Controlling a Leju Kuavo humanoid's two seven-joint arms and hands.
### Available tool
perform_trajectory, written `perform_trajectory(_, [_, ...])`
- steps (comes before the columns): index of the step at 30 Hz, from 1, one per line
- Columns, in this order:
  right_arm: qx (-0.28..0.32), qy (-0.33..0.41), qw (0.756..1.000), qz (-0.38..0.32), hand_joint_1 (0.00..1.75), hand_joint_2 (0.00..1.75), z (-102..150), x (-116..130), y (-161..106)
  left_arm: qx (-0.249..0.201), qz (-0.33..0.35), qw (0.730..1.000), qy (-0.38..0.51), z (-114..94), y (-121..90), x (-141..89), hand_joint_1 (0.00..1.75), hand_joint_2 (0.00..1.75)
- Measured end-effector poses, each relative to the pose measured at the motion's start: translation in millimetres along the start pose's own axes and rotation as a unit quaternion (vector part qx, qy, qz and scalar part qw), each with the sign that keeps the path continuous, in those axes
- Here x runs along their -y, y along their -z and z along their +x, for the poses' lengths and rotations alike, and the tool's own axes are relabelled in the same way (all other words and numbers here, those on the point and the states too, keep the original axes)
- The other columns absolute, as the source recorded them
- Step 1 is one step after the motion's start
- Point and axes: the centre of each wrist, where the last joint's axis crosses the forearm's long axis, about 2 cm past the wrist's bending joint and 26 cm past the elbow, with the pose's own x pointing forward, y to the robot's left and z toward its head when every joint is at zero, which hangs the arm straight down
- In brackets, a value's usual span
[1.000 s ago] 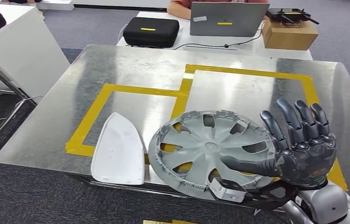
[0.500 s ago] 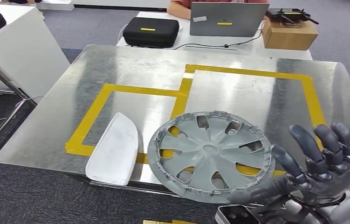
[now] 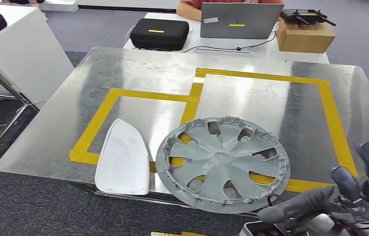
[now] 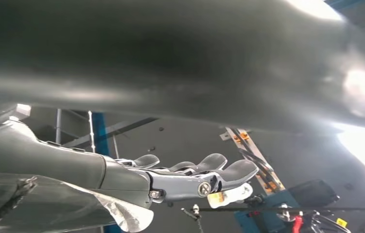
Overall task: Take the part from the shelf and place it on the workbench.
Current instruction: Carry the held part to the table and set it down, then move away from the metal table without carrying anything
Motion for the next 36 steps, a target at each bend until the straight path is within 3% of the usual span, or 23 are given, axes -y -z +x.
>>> perform_trajectory(36, [-0.062,-0.028,0.997,0.026,0.0,0.0,2.6,-1.9,-2.1,-0.019,0.013,1.0,-0.008,0.5,-0.3,1.6,0.0,0.0])
